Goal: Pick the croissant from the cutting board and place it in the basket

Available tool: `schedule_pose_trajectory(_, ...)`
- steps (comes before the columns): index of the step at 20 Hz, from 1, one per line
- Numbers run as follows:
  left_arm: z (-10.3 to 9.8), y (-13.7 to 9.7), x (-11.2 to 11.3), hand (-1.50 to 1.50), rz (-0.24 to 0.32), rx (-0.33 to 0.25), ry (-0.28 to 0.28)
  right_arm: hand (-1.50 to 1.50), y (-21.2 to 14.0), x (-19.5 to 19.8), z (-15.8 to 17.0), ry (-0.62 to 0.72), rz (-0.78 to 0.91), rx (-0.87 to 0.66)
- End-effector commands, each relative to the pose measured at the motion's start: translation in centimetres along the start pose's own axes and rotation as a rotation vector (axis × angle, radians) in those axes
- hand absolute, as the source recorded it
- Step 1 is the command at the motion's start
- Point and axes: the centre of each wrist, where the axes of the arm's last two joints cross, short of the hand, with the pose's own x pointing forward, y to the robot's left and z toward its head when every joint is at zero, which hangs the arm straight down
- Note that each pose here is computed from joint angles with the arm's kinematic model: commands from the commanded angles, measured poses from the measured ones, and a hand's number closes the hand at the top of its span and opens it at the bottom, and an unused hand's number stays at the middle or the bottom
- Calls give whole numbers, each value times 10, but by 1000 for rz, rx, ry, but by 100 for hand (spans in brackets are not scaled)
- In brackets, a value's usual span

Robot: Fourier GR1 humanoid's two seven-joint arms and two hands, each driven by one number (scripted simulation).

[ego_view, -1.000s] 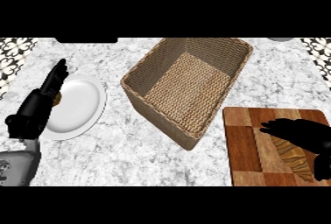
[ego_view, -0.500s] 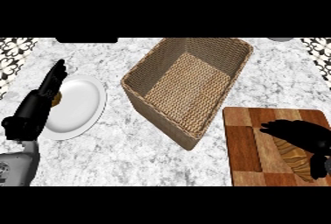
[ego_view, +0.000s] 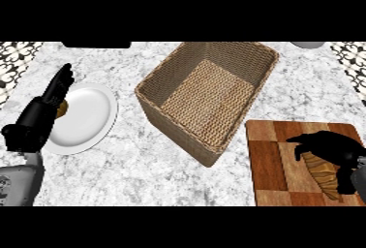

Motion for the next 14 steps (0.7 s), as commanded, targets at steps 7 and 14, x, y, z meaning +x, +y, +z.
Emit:
schedule_pose_trajectory(7, 2, -9, -1, 0, -1, -11, 10, 150, 16, 3, -25, -48, 76, -38)
schedule_pose_trajectory(14, 15, 17, -10, 0, -24, 63, 56, 150, 47, -34, 27, 753, -439, -282)
